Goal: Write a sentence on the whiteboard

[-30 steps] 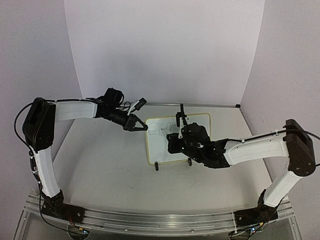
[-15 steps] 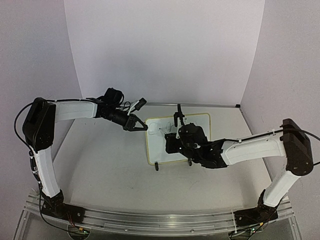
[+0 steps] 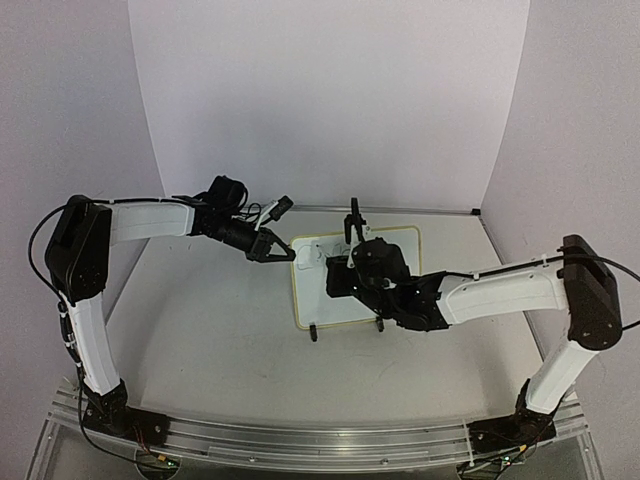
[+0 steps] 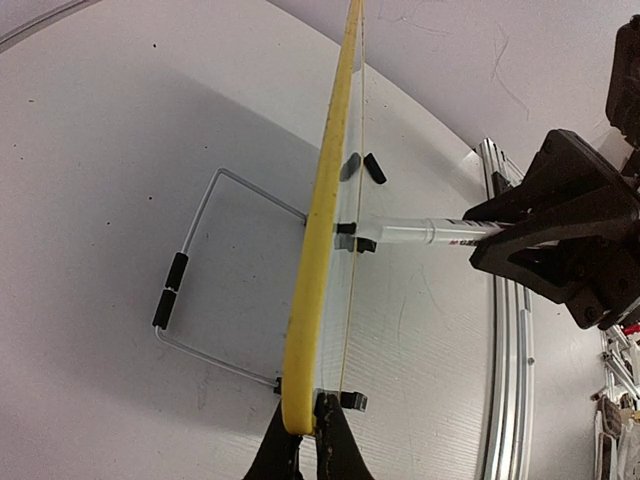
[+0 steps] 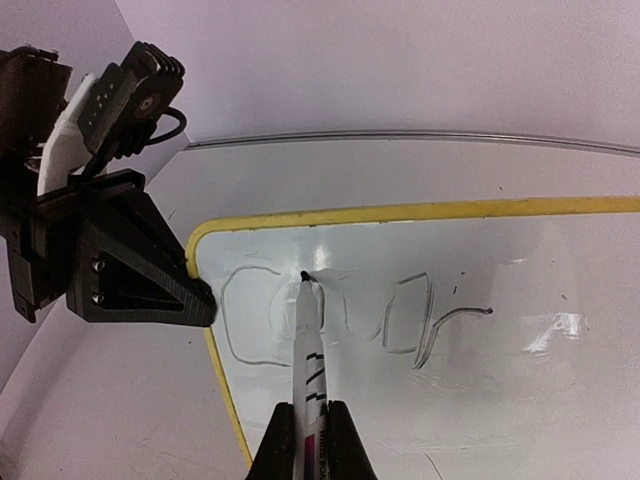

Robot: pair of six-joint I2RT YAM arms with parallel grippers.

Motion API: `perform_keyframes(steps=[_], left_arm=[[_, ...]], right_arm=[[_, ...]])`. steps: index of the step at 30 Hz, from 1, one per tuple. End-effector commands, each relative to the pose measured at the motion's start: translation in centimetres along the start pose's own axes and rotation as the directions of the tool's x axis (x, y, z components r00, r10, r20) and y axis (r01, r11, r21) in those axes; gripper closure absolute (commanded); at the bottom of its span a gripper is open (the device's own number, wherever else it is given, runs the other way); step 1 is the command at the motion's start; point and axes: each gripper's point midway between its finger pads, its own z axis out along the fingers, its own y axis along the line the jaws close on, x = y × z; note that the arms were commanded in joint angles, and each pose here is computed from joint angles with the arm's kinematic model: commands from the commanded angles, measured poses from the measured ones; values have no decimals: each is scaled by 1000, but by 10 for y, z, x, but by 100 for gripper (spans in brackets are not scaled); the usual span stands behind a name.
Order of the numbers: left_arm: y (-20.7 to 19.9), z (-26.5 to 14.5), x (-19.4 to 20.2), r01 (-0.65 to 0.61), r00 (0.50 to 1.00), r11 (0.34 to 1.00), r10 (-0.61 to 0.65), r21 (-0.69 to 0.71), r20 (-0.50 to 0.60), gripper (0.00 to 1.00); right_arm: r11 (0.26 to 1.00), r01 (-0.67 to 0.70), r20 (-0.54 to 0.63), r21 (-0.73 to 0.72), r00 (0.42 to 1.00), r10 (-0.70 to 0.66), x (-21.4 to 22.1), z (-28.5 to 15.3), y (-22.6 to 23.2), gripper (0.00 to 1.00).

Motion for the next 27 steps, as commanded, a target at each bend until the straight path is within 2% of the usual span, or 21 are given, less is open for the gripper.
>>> perform_keyframes(steps=[1, 14, 27], left_arm=[[11, -1, 3, -93, 995, 991, 89, -95, -44, 100], [10, -1, 2, -95, 995, 991, 91, -94, -43, 100], [10, 1, 3, -94, 995, 991, 90, -92, -46, 100]], right_arm=[[1000, 14, -7, -14, 1000, -14, 0, 9, 7, 100], [998, 12, -100, -60, 995, -18, 30, 9, 8, 100], [1000, 2, -102, -5, 995, -2, 32, -1, -8, 100]])
